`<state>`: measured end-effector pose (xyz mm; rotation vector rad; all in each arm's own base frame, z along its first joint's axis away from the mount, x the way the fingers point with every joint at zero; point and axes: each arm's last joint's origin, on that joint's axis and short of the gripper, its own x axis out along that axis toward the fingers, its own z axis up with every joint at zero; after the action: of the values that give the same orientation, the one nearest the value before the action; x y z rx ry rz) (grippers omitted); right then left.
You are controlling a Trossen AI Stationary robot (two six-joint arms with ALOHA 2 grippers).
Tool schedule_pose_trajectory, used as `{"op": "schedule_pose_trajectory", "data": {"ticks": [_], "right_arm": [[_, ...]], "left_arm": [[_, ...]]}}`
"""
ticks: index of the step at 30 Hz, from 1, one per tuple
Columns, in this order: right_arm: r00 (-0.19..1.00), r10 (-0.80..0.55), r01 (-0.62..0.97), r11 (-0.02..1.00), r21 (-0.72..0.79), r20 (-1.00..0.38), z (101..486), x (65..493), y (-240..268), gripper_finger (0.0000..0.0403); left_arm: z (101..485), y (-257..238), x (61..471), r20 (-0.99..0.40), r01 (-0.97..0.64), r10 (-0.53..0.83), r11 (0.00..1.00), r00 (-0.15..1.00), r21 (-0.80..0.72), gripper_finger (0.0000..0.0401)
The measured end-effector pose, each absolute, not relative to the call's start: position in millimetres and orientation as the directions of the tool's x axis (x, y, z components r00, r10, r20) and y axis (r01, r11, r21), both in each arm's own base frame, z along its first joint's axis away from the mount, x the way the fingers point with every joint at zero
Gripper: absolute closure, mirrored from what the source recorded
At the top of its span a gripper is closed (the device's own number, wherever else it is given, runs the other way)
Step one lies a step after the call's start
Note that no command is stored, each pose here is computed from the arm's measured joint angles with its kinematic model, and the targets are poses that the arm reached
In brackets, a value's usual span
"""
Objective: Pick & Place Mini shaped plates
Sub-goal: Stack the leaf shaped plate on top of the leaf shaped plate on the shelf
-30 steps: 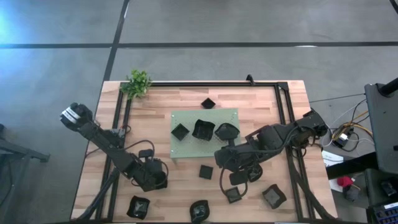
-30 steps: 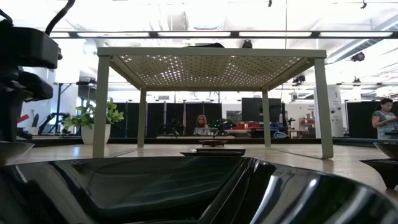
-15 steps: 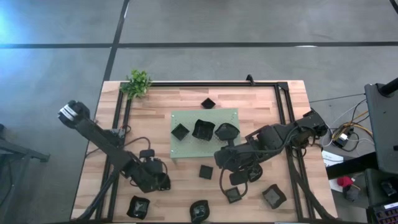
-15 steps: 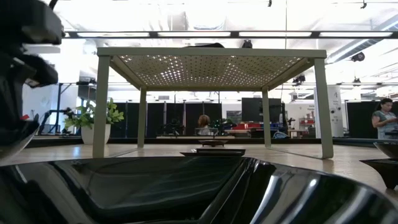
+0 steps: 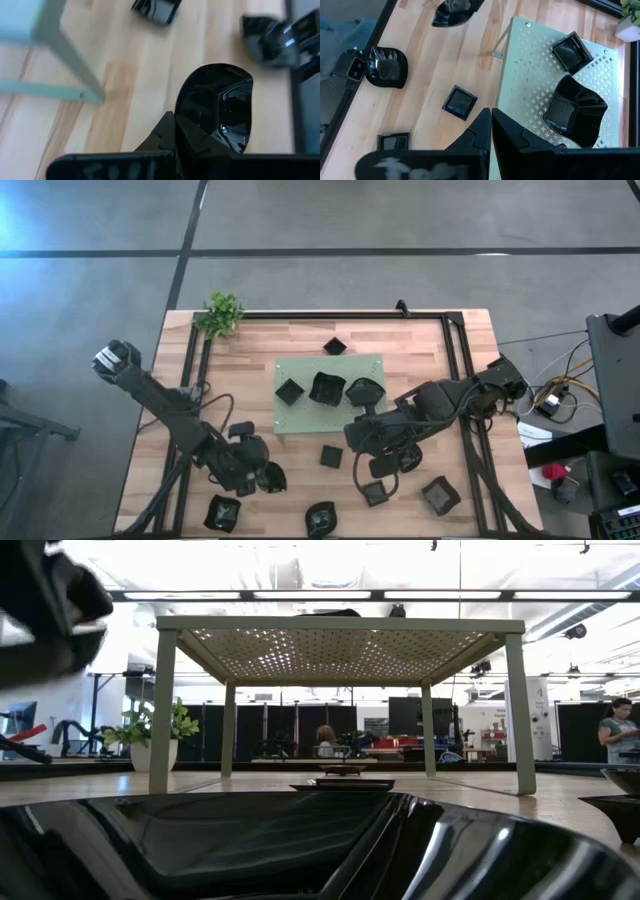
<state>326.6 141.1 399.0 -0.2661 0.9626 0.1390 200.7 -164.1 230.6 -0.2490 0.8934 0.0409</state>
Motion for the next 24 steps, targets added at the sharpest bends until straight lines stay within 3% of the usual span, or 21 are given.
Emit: {"op": "schedule_pose_trajectory", "data": {"ticks": [7,10,17,24], "right_arm": [[0.571,-0.006,-0.253,0.950,-0.183,-0.821,398,328,142,0.0392],[0.585,-0.069,-0.237,0.938,-0.252,-0.808,396,328,142,0.0392],[0.621,-0.146,-0.185,0.927,-0.325,-0.770,394,329,146,0.0392],[0.707,-0.265,-0.070,0.896,-0.438,-0.656,400,335,148,0.0392]], "left_arm": [[264,-169,211,-0.669,-0.145,-0.001,0.976,0.743,-0.163,0.0401],[276,-169,215,-0.614,-0.156,0.060,0.982,0.787,-0.103,0.0401],[293,-163,219,-0.422,-0.309,0.324,0.945,0.847,0.106,0.0401],[300,-157,220,-0.233,-0.506,0.543,0.838,0.807,0.203,0.0401]]}}
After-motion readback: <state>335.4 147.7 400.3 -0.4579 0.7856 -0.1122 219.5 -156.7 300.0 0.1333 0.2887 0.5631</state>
